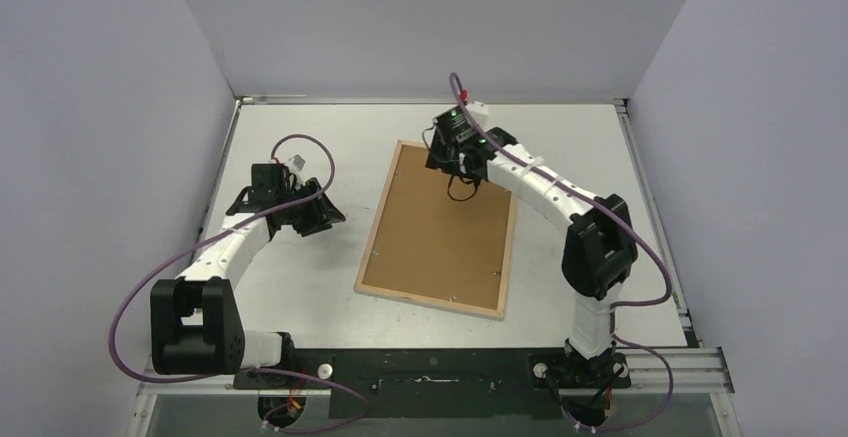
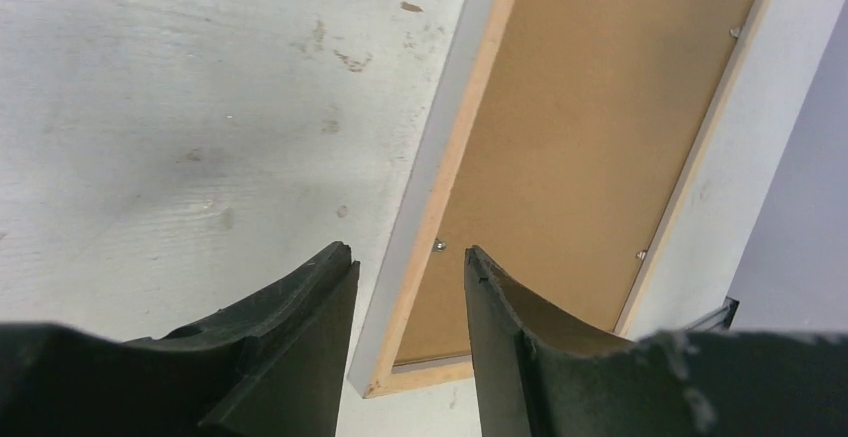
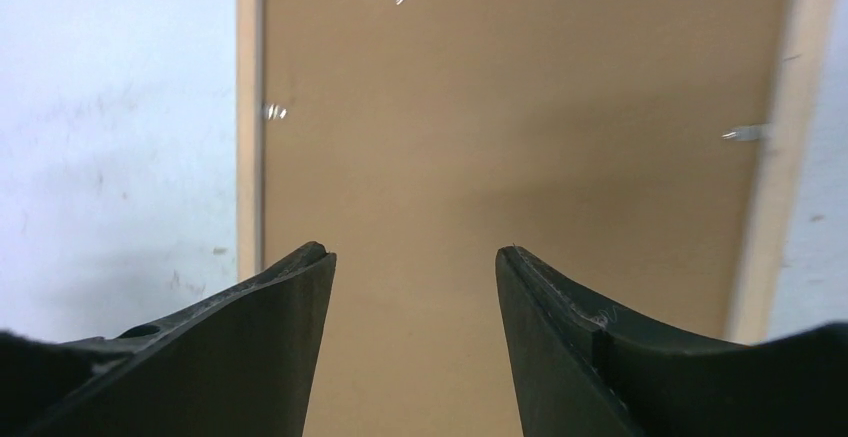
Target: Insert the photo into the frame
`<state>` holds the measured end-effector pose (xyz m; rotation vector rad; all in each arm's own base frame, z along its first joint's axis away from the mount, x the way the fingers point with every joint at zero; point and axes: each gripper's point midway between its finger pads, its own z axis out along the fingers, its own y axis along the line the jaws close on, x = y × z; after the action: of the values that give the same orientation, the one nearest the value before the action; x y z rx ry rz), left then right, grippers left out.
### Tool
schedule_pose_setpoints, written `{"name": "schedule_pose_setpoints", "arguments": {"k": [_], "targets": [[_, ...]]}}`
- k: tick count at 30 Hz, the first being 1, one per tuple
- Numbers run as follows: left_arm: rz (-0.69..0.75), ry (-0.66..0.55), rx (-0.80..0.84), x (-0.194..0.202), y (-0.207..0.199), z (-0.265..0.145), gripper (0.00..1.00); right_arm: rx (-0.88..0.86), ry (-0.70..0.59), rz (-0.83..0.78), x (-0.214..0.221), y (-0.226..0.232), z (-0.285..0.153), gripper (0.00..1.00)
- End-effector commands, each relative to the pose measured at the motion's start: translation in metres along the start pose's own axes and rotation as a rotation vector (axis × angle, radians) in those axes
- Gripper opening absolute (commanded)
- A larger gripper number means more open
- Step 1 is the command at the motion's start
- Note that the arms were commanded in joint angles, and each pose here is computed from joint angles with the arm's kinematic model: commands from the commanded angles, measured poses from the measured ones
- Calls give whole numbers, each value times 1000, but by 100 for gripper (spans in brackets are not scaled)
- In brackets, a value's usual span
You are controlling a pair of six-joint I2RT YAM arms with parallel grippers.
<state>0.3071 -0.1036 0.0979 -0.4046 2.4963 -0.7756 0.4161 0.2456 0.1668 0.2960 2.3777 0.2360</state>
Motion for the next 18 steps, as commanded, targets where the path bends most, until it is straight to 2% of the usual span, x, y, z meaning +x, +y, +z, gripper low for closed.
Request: {"name": "schedule_pose_setpoints", "arguments": {"k": [1, 7, 11, 18], "targets": [[-48, -35, -51, -5, 10, -9, 43, -22, 90, -37, 43, 36, 7, 61], [-83, -28, -45, -4, 18, -13, 46, -70, 103, -156, 84, 86, 5, 56], [-95, -11, -62, 2, 24, -12, 46, -99, 140, -193, 106, 110, 10, 47], [-115, 15, -69, 8, 28, -8, 46, -121, 159, -243, 136, 142, 25, 45]]}}
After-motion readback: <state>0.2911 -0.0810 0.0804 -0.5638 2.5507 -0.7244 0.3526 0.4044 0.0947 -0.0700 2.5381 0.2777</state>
